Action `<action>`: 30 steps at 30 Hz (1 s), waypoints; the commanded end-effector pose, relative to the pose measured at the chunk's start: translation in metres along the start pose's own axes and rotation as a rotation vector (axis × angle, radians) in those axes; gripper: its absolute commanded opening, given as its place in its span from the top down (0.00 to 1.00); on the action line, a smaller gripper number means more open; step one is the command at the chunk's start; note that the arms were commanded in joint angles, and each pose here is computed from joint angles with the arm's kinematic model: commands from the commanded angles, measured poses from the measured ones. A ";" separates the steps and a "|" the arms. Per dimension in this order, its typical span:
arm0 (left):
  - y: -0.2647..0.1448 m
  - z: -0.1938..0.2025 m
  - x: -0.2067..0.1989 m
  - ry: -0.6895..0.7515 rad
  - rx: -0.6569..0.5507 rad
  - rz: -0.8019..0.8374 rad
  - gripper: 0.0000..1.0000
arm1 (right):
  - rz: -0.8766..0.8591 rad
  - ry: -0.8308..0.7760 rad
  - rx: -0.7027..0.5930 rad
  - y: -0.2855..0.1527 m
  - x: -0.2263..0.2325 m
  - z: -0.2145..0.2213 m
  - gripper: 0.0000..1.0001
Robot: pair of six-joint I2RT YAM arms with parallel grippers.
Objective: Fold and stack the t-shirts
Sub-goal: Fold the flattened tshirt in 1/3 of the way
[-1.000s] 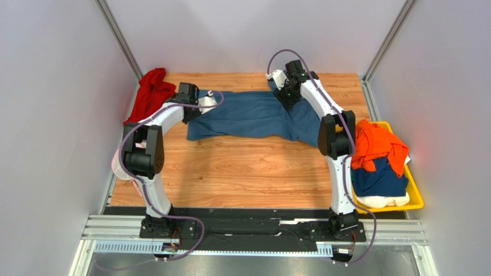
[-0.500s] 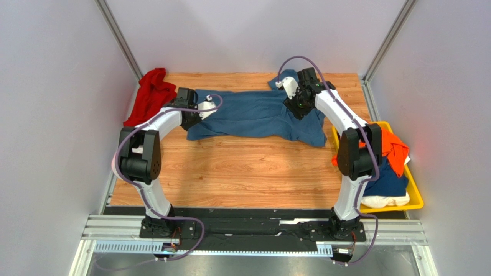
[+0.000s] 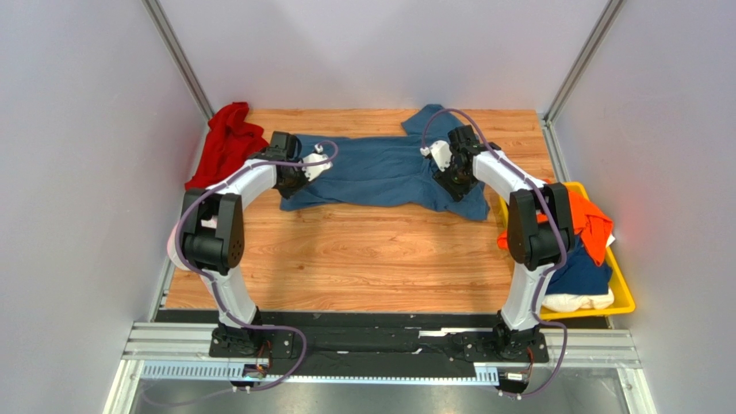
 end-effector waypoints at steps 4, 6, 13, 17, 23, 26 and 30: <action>0.019 -0.005 0.010 0.003 0.012 0.016 0.69 | 0.039 -0.018 -0.019 0.021 -0.011 -0.008 0.50; 0.025 -0.003 0.010 0.011 0.032 0.022 0.69 | 0.039 -0.016 -0.012 0.025 -0.012 -0.006 0.50; 0.032 0.011 0.007 0.065 0.131 0.025 0.70 | 0.079 -0.030 0.021 0.037 -0.021 0.003 0.51; 0.034 0.020 0.004 0.107 0.183 0.021 0.71 | 0.115 -0.025 0.046 0.044 -0.033 0.012 0.51; 0.040 0.028 0.001 0.137 0.225 0.019 0.71 | 0.152 0.001 0.067 0.042 -0.051 0.027 0.52; 0.041 0.030 0.001 0.147 0.239 0.010 0.72 | 0.159 0.009 0.066 0.040 -0.056 0.032 0.52; 0.038 0.028 0.004 0.143 0.233 -0.001 0.72 | 0.152 0.016 0.065 0.039 -0.057 0.034 0.52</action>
Point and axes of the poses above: each gripper's point midway between its finger pads, its own y axis out along the fingers, its own x axis along the line the jaws close on, z = x × y, the point moved 7 cm from there along -y, back along the fingers, and after that the axes turned 14 degrees about y, right-handed, at the moved point
